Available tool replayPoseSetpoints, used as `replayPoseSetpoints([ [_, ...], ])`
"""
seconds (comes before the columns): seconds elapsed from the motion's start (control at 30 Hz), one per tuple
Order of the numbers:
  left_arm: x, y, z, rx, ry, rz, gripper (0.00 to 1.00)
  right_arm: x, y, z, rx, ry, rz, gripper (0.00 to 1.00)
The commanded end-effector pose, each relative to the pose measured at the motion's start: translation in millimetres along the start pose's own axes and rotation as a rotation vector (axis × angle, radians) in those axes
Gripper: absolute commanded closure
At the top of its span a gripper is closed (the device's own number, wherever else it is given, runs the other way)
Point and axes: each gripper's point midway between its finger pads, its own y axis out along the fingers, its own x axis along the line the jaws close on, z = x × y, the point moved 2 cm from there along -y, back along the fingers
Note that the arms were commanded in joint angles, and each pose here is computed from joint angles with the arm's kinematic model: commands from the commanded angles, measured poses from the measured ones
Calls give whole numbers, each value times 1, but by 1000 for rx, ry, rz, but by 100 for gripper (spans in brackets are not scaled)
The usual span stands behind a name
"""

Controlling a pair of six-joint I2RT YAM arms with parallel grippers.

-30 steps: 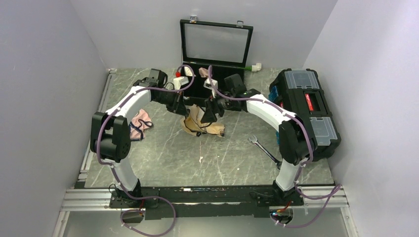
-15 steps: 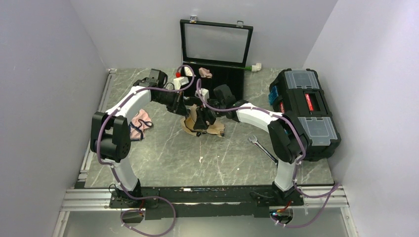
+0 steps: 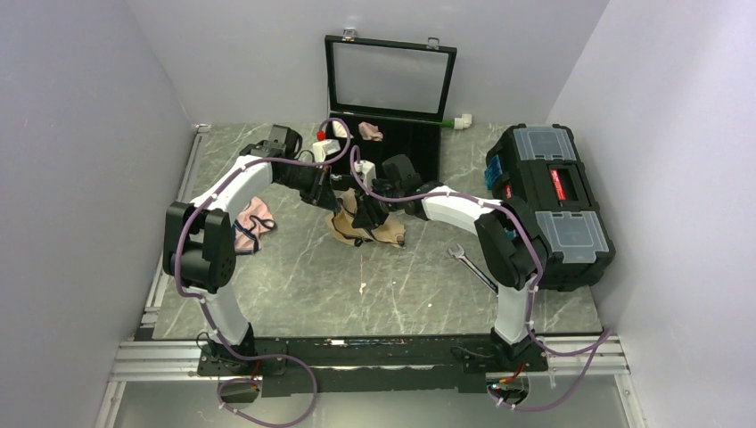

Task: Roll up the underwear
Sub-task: Flatten out the underwear at the center of the board.

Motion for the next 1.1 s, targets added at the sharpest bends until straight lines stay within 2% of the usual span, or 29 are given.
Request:
replayPoseSetpoints([
  [0.0,-7,-4,-5,-18,42,25,100,4,-4,-26,-54,-60,-14,77],
  [0.1,-5,-4,-5,-13,44,17,100,5,-11,-33,-59,-74,3,86],
  [0.17,-3,-4,-8,-16,52,4,96,5,-18,-40,-71,-72,25,100],
  [0.4,9,-11,-27,-56,81,-102,47,-11,-50,-76,-152,78,109,100],
  [0.47,13,-16,-33,-83,102,-165,29,-20,-63,-89,-192,131,127,100],
  [0.63,20,-35,-39,-173,175,-327,8,-43,-90,-112,-255,229,170,100],
  [0.8,9,-48,-35,-236,264,-403,2,-63,-101,-115,-271,300,206,100],
  [0.97,-10,-19,-12,-144,375,-419,5,-79,-111,-105,-295,374,255,100],
  [1.07,-32,7,3,-93,446,-370,12,-85,-116,-103,-317,408,266,100],
])
